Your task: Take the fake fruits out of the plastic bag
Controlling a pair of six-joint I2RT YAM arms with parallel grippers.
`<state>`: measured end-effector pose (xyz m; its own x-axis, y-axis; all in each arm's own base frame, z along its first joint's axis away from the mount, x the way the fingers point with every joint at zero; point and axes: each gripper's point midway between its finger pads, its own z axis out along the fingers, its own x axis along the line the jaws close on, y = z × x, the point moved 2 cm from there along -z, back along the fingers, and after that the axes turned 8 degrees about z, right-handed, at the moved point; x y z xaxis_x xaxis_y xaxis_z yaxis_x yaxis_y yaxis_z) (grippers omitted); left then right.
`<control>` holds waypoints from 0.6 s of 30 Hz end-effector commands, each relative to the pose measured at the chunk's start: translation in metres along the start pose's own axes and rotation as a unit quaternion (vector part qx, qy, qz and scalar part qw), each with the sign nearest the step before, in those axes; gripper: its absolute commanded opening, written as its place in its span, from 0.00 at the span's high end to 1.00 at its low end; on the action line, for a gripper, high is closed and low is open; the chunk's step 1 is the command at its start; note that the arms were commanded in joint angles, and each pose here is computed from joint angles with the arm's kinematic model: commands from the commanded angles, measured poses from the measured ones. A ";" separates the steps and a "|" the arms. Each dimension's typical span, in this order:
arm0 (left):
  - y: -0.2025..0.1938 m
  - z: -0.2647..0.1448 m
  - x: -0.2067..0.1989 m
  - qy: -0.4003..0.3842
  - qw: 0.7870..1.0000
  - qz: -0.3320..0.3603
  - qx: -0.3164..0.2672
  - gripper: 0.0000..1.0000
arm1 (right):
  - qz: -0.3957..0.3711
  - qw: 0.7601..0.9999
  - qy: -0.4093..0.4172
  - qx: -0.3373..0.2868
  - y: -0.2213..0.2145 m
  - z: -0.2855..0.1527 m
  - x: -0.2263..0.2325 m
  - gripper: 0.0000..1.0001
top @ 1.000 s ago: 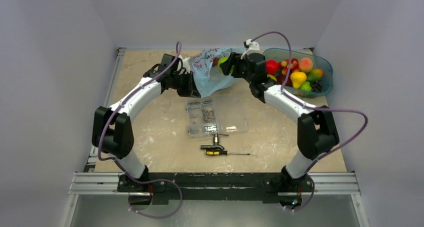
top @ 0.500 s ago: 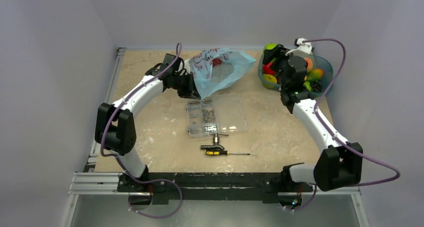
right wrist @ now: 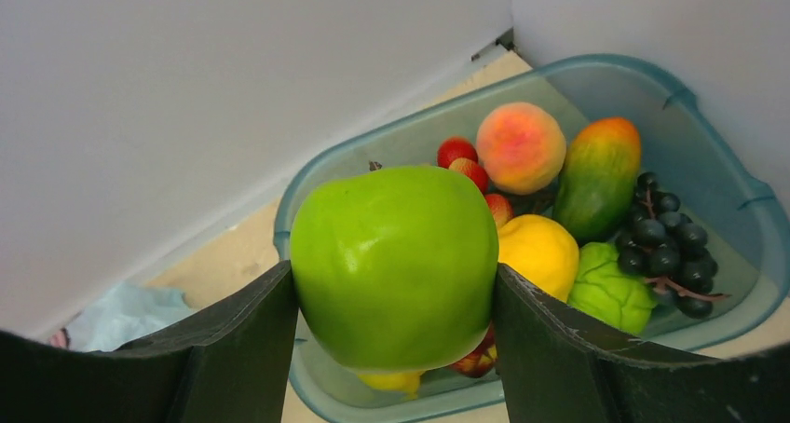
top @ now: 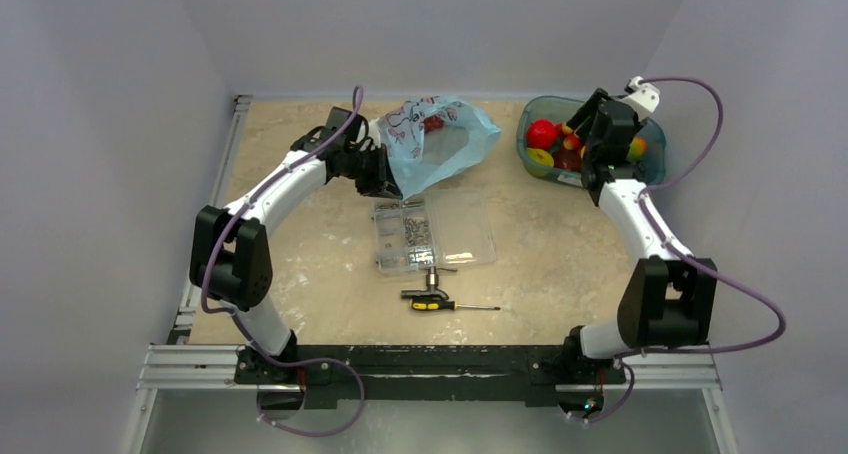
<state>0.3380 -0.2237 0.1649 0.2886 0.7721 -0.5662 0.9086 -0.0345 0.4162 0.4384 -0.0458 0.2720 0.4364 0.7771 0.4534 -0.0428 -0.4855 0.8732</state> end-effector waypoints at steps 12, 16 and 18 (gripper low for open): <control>0.013 -0.012 -0.016 -0.014 1.000 0.016 -0.023 1.00 | -0.028 0.989 0.014 0.148 -0.086 0.041 0.005 0.82; 0.015 -0.018 -0.014 0.000 0.999 0.028 -0.034 1.00 | -0.033 0.987 0.016 0.159 -0.095 0.046 0.004 0.60; 0.017 -0.022 -0.013 0.009 0.999 0.033 -0.041 1.00 | -0.033 0.987 0.019 0.158 -0.095 0.048 0.006 0.50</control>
<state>0.3374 -0.2229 0.1646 0.2875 0.7768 -0.5604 0.9087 -0.0363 0.4159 0.4741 -0.0186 0.1584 0.4400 0.8199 0.3662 0.3170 -0.5233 0.7910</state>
